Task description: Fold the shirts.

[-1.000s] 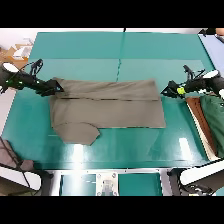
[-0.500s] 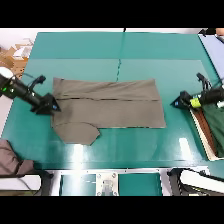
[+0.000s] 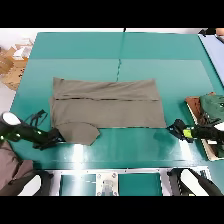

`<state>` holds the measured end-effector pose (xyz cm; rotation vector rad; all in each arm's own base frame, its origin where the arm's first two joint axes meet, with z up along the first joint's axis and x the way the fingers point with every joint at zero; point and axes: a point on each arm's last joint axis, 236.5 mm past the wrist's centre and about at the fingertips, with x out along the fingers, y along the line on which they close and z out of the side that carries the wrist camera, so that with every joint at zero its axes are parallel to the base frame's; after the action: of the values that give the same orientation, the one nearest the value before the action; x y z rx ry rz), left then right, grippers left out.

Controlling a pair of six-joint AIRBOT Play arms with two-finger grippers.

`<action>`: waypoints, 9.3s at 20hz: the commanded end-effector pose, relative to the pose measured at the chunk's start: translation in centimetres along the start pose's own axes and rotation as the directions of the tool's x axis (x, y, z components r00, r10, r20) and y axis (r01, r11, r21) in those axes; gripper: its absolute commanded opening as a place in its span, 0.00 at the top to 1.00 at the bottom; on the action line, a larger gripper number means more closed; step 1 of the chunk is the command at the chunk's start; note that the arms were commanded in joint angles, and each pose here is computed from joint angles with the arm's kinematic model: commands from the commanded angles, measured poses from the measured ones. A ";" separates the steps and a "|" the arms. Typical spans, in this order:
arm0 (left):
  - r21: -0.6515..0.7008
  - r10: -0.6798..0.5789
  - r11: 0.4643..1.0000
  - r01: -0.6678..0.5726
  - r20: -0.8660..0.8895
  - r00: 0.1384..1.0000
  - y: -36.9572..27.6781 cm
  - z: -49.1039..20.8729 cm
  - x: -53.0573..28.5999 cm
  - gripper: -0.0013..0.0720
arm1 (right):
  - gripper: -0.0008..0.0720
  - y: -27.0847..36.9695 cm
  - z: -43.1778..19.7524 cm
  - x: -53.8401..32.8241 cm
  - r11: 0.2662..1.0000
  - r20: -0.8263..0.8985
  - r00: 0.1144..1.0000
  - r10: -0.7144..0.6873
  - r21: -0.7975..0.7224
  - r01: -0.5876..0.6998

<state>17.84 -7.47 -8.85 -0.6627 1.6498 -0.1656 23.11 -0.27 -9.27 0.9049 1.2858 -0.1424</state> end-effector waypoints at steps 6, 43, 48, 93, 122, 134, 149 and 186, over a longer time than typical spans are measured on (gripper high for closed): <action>-0.113 -0.211 0.962 0.247 0.264 0.941 -2.4 3.9 3.2 0.28 | 0.59 3.4 -0.2 6.3 0.996 0.028 0.998 0.063 0.068 -0.065; 0.403 -0.367 0.886 0.228 0.309 0.878 -17.6 26.6 -7.8 0.68 | 0.87 18.5 17.2 5.7 0.973 0.078 0.988 0.130 -0.203 -0.112; 0.374 -0.378 0.906 0.197 0.507 0.775 -16.0 32.2 -15.7 0.23 | 0.39 18.0 22.6 2.0 0.953 0.123 0.980 0.157 -0.281 -0.117; 0.781 -0.304 0.572 0.250 -0.081 0.949 -37.7 14.8 3.2 0.95 | 0.97 29.5 4.7 -16.1 0.529 -0.332 0.846 0.416 -0.668 -0.523; 0.702 0.086 0.671 -0.238 0.245 0.966 -17.7 22.5 -17.4 0.95 | 0.24 27.9 5.7 6.6 0.756 -0.282 0.945 0.164 -0.579 -0.304; 0.700 0.068 0.670 -0.247 0.273 0.959 -18.1 23.2 -17.6 0.95 | 0.55 28.1 -2.3 15.6 0.762 -0.403 0.888 0.222 -0.496 -0.416; 0.705 0.086 0.672 -0.228 0.232 0.969 -17.7 22.2 -17.3 0.95 | 0.97 25.6 21.6 -23.0 0.872 0.304 0.858 0.414 -0.404 -0.277; 0.625 0.001 0.779 -0.052 0.082 0.997 -16.8 12.5 -12.7 0.95 | 0.97 8.1 5.5 -8.5 0.951 0.121 0.991 -0.063 -0.294 0.097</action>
<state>39.10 -10.89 8.80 -0.0803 1.3862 -0.6516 30.95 -7.65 5.38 0.6517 1.1417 -0.1795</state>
